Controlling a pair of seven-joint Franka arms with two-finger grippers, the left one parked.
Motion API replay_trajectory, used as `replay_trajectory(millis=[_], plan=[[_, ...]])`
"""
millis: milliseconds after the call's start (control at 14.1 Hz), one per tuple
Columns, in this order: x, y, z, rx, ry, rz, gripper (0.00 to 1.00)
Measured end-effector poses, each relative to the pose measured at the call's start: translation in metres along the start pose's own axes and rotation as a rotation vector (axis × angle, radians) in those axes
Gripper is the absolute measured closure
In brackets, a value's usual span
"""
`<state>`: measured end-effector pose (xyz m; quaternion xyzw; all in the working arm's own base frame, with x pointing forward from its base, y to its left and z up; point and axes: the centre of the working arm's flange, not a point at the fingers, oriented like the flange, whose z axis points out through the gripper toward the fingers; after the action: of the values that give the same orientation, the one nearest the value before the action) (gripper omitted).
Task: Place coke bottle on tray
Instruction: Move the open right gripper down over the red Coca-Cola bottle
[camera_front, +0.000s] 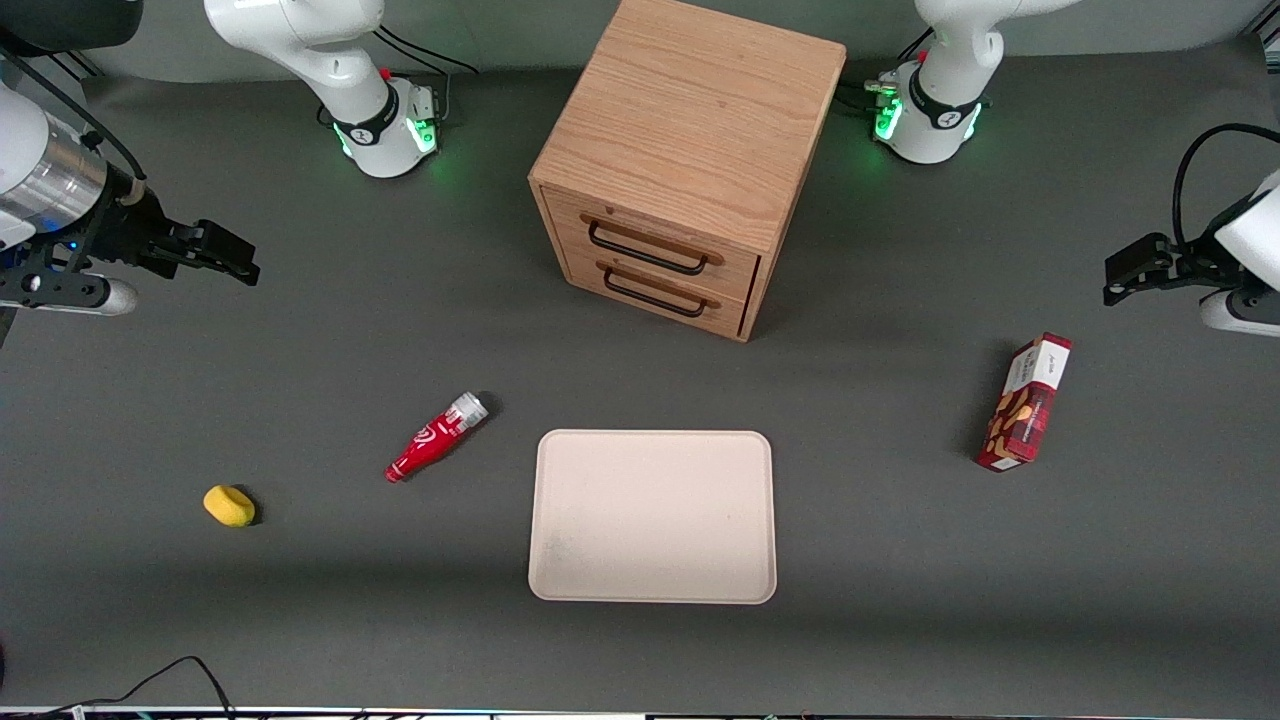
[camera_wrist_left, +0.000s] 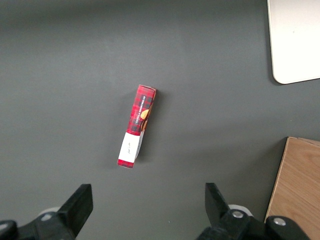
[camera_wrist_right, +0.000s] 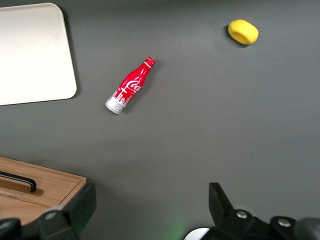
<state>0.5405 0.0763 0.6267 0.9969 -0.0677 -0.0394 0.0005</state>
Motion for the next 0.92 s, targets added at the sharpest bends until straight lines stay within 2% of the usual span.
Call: replay_trajectory(millis=[567,780,921], plan=[[-0.004,-0.009,0.008,-0.011,-0.040,0.020,0.00],[0.003,-0.037,0.020,-0.012,-0.054,0.199,0.00],[0.020,-0.059,0.048,0.000,-0.085,0.344,0.00]])
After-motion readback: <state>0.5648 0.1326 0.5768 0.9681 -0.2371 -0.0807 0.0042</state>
